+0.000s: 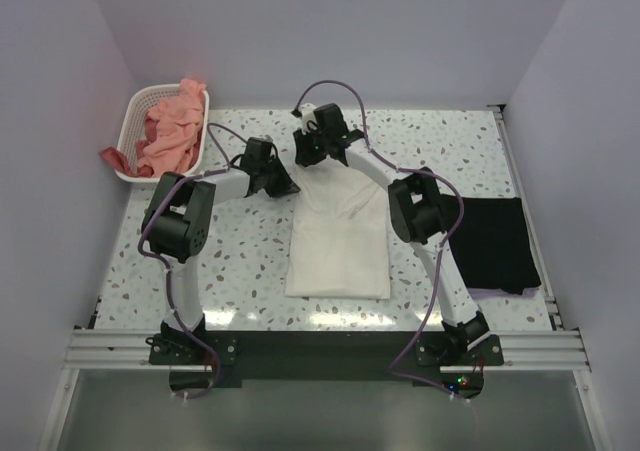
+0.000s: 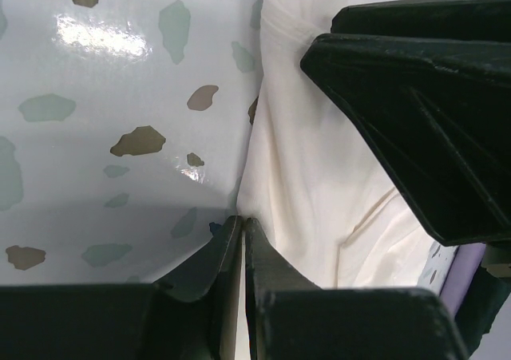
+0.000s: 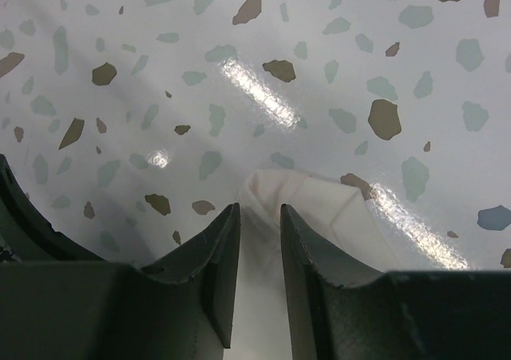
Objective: Fold and stack the t-shirts
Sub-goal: Fold the tshirt
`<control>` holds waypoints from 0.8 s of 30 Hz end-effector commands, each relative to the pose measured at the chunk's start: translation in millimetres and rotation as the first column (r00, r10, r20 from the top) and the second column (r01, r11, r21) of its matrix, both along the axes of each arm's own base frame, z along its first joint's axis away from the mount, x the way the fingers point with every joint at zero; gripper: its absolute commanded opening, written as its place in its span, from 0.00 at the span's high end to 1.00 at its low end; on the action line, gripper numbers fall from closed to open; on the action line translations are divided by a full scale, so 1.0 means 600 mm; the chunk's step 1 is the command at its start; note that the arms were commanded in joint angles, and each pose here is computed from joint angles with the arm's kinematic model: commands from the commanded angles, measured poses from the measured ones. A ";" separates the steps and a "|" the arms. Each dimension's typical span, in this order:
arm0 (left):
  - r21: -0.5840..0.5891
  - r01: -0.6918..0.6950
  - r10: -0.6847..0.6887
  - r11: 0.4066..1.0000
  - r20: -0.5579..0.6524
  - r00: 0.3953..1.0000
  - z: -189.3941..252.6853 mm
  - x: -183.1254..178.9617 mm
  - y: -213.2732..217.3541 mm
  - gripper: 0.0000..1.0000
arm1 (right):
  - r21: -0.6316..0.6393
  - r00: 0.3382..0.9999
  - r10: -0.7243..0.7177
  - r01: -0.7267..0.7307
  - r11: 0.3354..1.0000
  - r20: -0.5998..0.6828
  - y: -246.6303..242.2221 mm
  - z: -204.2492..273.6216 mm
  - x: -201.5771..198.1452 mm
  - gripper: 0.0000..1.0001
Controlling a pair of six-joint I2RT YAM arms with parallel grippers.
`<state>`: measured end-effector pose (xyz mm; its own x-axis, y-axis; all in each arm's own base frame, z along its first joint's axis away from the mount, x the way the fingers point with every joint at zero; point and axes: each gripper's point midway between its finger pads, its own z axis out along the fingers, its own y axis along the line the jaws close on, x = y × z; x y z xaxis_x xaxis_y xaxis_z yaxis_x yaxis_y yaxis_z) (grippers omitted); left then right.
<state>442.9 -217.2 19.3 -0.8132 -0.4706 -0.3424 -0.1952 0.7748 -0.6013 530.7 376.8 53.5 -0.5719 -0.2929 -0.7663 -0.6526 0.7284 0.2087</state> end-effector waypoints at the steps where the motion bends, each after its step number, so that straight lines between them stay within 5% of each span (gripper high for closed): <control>1: 0.012 -0.013 0.013 1.000 -0.006 1.000 -0.010 0.007 0.009 0.89 | -0.004 0.999 0.004 -0.004 1.000 0.054 0.004 0.029 0.014 0.71; 14: 0.016 -0.019 0.019 1.000 -0.020 1.000 -0.017 0.004 0.013 0.91 | -0.015 0.995 -0.025 0.027 1.000 0.099 -0.010 0.065 0.016 0.99; 24: 0.019 -0.026 0.027 0.999 -0.023 0.999 -0.019 0.001 0.016 0.92 | -0.009 0.982 -0.098 0.101 0.995 0.160 -0.036 0.117 0.028 1.00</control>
